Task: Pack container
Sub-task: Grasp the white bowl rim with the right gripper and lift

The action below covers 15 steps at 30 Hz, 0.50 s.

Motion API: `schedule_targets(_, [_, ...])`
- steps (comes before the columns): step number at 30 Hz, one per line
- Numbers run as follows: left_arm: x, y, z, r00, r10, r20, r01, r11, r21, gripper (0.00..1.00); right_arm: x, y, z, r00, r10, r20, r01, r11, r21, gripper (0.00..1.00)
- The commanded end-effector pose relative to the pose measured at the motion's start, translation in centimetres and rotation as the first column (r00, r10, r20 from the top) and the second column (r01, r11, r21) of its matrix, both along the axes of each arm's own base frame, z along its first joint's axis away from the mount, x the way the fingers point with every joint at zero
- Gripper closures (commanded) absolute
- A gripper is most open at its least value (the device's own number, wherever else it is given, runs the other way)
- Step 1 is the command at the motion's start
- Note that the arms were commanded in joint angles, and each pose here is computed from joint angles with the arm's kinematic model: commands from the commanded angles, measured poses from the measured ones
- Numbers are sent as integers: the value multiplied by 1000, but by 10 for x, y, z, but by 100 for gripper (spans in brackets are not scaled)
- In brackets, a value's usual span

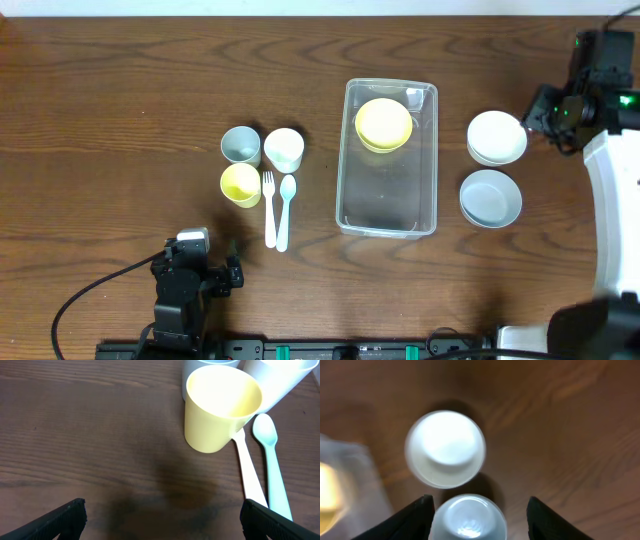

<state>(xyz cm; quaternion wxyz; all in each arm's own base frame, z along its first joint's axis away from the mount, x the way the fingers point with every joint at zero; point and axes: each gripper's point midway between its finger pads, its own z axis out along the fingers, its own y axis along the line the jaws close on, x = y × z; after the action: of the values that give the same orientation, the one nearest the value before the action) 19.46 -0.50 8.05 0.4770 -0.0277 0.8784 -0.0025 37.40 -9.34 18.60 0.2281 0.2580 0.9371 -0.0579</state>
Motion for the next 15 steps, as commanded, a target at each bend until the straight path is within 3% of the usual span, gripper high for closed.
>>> schedule_targets(1, [0,1,-4,1000,10,-6,-10,1000,-5,2,-4,-6,-57,996,-12,-86,19,996,84,40])
schedule_targets(11, [0,1,-4,1000,10,-6,-10,1000,-5,2,27,-2,-152,989,29,-146,-3,984,177,43])
schedule_targets(15, [0,1,-4,1000,10,-6,-10,1000,-5,2,26,1,-170,984,7,-176,29,978,204,58])
